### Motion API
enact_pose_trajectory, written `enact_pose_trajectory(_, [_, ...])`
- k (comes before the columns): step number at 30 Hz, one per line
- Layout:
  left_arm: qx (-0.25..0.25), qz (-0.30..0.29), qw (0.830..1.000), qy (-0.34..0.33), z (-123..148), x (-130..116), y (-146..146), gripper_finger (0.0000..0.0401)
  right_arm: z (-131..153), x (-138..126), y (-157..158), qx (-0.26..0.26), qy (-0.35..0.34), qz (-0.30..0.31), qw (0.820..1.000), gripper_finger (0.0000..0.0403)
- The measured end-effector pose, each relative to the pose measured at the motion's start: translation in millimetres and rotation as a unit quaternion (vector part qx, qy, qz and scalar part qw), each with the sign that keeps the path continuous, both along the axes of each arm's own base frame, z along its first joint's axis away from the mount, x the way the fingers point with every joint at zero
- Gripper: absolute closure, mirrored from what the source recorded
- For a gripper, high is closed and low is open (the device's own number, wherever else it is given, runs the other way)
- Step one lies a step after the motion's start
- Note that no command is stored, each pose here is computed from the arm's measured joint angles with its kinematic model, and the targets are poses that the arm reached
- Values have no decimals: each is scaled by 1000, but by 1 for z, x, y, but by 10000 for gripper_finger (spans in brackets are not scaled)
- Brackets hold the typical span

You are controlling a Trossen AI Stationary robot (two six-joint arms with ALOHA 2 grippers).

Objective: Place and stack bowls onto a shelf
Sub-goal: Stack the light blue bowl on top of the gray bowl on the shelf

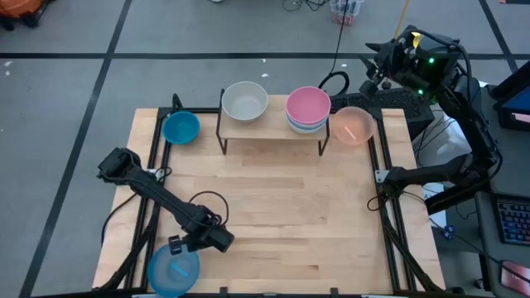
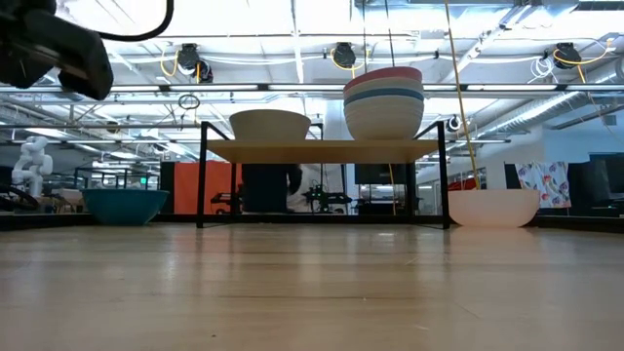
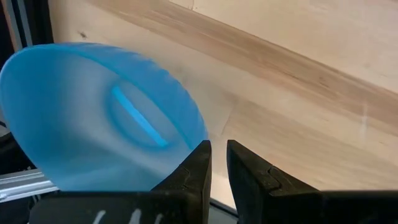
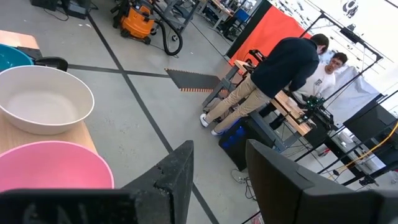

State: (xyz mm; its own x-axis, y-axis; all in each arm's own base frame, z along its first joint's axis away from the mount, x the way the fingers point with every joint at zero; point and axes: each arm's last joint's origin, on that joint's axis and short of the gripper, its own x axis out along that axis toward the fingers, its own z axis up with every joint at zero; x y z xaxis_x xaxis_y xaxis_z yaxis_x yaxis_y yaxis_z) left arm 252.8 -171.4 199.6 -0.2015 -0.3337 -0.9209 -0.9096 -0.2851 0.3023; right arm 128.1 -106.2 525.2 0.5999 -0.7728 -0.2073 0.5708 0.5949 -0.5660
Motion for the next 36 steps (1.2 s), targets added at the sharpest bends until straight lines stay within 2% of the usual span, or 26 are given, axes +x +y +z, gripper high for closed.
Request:
enact_pose_trajectory(16, [-34, -9, 999, 23, 6, -4, -5, 343, 0, 0, 0, 0, 0, 0, 1000, 261])
enact_pose_trajectory(25, [-27, -11, 999, 27, 6, -7, -7, 343, 0, 0, 0, 0, 0, 0, 1000, 261])
enact_pose_trajectory(30, [1, -17, 1000, -10, 5, -4, -5, 343, 0, 0, 0, 0, 0, 0, 1000, 261])
enact_pose_trajectory(36, [-9, -19, 1000, 6, 4, -5, -7, 343, 0, 0, 0, 0, 0, 0, 1000, 261])
